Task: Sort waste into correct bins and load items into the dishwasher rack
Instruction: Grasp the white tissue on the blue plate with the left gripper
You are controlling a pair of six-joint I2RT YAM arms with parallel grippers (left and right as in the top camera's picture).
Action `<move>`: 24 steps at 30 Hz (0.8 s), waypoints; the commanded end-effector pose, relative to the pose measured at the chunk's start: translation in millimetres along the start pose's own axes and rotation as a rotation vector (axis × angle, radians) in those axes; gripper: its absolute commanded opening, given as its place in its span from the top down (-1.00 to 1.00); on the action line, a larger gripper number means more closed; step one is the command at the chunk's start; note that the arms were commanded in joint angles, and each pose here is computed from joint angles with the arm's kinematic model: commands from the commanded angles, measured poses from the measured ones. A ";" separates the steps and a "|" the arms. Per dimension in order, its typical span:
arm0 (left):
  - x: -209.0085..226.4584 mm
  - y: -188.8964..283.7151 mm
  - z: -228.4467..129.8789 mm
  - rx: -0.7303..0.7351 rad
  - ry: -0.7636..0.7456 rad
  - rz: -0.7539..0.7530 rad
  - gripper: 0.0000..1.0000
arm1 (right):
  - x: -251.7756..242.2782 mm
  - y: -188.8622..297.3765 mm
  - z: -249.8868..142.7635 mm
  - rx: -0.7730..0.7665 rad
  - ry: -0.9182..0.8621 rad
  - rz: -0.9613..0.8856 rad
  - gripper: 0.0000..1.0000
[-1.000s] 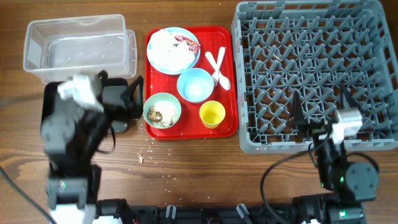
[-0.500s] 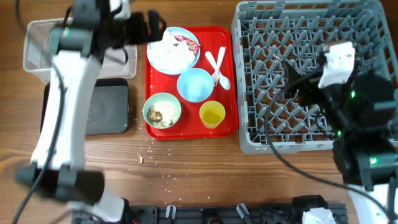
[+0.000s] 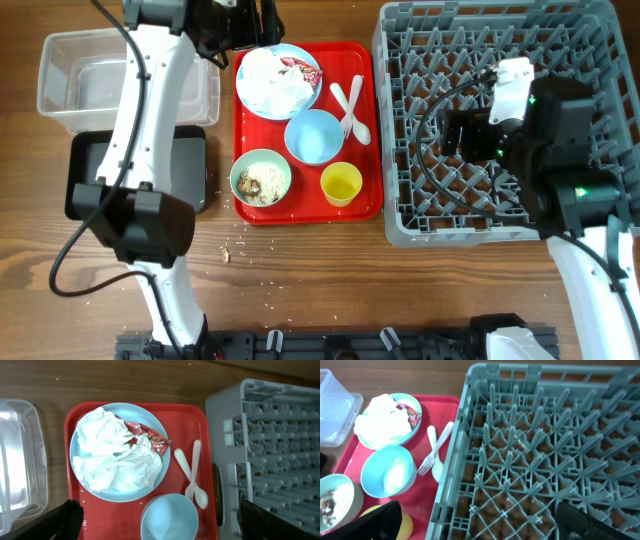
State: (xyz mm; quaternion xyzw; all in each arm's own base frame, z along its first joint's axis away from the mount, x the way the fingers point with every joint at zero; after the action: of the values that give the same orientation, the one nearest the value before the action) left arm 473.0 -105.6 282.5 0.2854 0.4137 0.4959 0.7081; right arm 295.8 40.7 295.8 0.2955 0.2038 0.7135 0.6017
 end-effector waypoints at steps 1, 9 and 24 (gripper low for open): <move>22.8 -43.6 -2.4 0.030 0.156 0.166 -0.99 | 3.0 -0.9 5.0 0.001 -0.023 0.016 -0.99; 17.6 -133.5 -13.5 0.046 0.097 0.277 -1.00 | 0.7 -5.2 -0.3 0.035 -0.026 0.002 -0.99; 35.9 -230.0 -64.1 0.193 0.037 0.363 -1.00 | 0.0 -5.8 -3.0 0.050 -0.028 -0.003 -0.99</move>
State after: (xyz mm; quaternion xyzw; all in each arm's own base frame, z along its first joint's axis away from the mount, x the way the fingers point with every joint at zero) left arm 529.2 -152.7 69.0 0.4025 0.4136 0.5792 0.5757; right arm 294.7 40.7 283.2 0.3218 0.2227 0.7009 0.5964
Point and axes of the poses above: each gripper's point midway between its finger pads, its own y axis back along the fingers, its own x axis along the line the jaws close on, z = x × y, the point moved 6 cm from there along y, back along the fingers, and after that the axes turned 7 degrees about -y, right-handed, at the moved point
